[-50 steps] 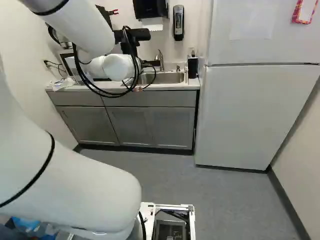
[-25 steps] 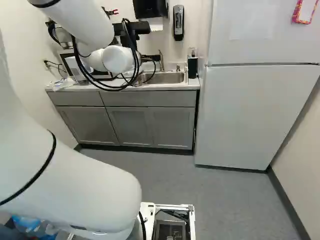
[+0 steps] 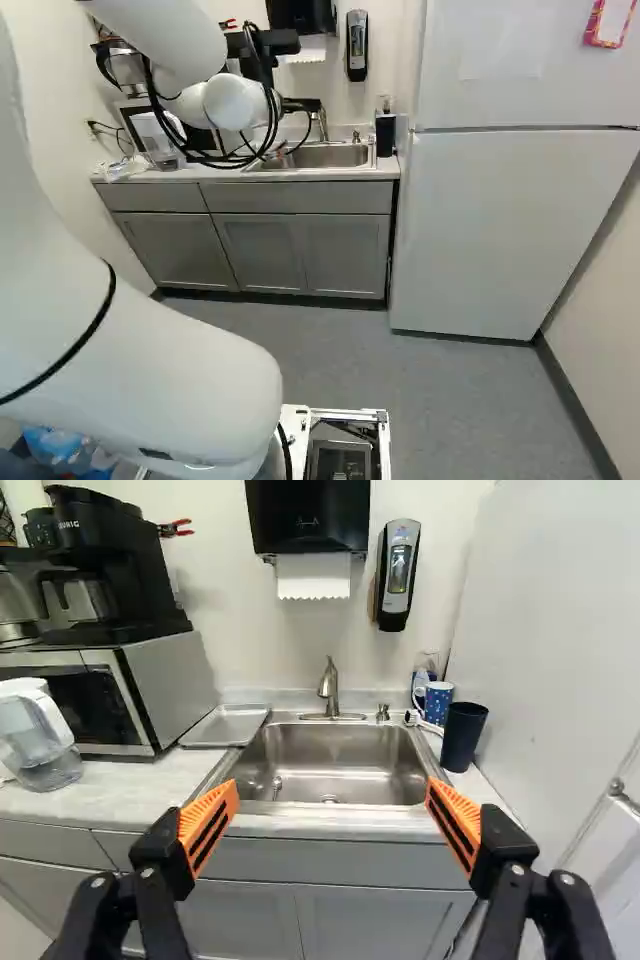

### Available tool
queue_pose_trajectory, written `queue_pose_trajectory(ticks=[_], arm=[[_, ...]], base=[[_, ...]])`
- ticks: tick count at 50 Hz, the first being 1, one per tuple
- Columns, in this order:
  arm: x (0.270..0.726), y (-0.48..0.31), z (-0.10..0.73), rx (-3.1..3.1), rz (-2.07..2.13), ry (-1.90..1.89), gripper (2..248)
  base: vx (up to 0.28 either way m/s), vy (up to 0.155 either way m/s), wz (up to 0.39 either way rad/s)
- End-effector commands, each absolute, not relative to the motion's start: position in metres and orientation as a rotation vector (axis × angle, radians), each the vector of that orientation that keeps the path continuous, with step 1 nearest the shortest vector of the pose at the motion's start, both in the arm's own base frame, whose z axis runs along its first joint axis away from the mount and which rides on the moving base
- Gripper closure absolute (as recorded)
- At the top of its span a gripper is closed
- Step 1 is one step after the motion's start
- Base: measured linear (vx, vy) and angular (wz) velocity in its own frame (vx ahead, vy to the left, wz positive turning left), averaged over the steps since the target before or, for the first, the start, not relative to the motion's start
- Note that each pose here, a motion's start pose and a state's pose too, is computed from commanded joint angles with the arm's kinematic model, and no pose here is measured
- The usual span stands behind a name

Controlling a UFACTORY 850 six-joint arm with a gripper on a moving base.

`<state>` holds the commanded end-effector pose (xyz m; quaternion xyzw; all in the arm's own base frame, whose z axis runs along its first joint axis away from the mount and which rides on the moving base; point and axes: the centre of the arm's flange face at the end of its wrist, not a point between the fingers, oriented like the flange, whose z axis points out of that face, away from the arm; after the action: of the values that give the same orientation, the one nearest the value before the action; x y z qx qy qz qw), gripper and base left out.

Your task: Rinse the cup and place it in the tray

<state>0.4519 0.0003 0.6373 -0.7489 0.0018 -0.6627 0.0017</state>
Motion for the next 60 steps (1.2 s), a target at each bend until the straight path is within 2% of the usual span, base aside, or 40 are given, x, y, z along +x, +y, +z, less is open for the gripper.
queue_pose_trajectory(ticks=[60], arm=[[0.472,0.000,0.674,-2.297,-2.138,0.006,3]], base=[[0.000,0.000,0.000]])
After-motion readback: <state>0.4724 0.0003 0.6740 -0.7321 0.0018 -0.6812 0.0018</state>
